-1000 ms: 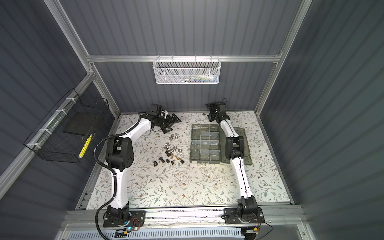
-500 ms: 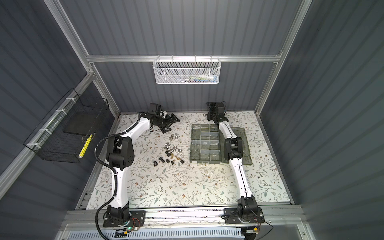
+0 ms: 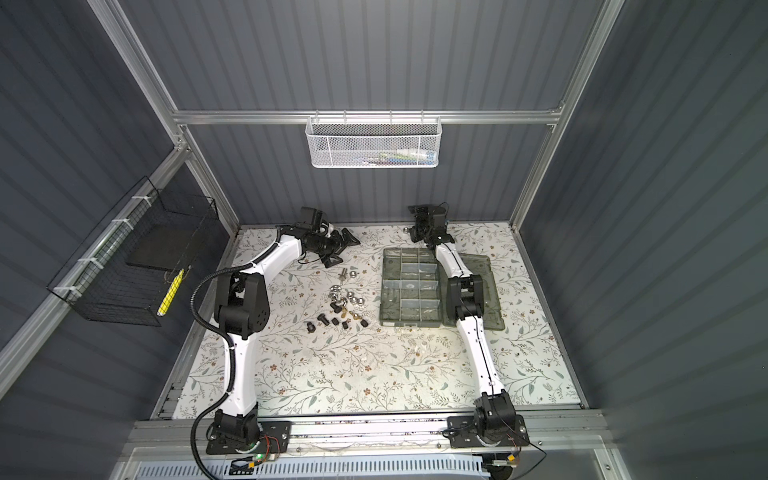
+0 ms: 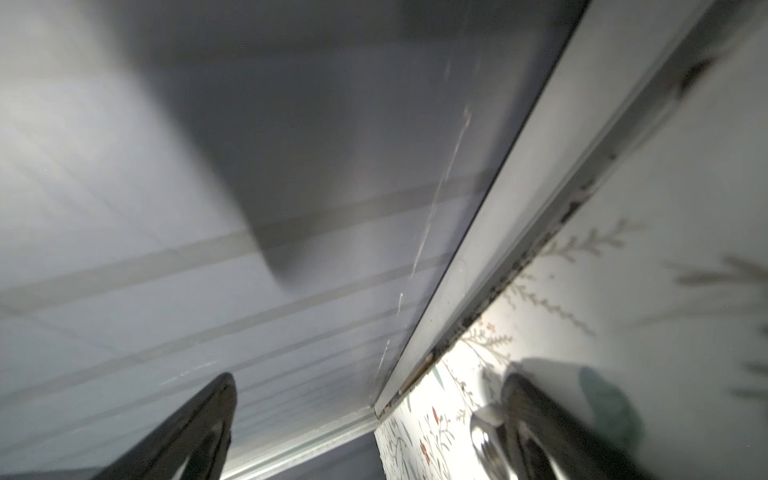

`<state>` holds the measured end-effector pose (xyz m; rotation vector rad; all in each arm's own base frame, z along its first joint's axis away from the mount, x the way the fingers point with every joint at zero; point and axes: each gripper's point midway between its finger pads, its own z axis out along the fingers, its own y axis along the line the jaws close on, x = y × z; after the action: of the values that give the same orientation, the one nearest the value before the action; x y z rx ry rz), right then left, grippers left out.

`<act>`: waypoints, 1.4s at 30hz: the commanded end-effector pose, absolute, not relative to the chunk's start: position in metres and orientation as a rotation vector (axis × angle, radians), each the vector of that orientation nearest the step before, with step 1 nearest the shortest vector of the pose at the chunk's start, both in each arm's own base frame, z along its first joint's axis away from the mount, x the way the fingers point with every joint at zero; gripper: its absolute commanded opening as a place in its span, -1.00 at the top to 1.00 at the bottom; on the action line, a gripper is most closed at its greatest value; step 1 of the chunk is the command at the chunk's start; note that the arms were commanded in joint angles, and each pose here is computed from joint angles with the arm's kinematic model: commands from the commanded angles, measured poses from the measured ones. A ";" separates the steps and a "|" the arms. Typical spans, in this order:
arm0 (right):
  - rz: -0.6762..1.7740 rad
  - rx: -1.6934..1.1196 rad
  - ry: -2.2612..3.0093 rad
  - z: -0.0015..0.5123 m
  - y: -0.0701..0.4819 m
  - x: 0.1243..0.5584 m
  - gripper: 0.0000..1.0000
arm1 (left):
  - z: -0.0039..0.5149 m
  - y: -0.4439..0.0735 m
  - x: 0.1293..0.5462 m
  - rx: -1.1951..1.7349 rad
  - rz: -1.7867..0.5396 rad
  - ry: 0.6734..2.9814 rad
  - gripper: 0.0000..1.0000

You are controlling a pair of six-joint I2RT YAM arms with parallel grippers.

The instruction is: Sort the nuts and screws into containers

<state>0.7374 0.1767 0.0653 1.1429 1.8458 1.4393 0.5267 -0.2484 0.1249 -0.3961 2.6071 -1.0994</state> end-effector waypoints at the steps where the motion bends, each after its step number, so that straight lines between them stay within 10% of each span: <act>1: 1.397 1.196 2.052 0.002 0.197 0.712 -0.98 | 0.124 -0.248 0.527 -0.401 -1.126 2.614 -0.99; 42: 1.638 0.630 2.502 0.020 0.330 0.612 -0.98 | 0.129 -0.224 0.507 -0.449 -1.104 2.588 -0.99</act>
<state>0.6415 0.3212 0.0621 0.5706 2.3198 1.6774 0.5058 -0.2280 0.1048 -0.4557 2.6415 -1.0934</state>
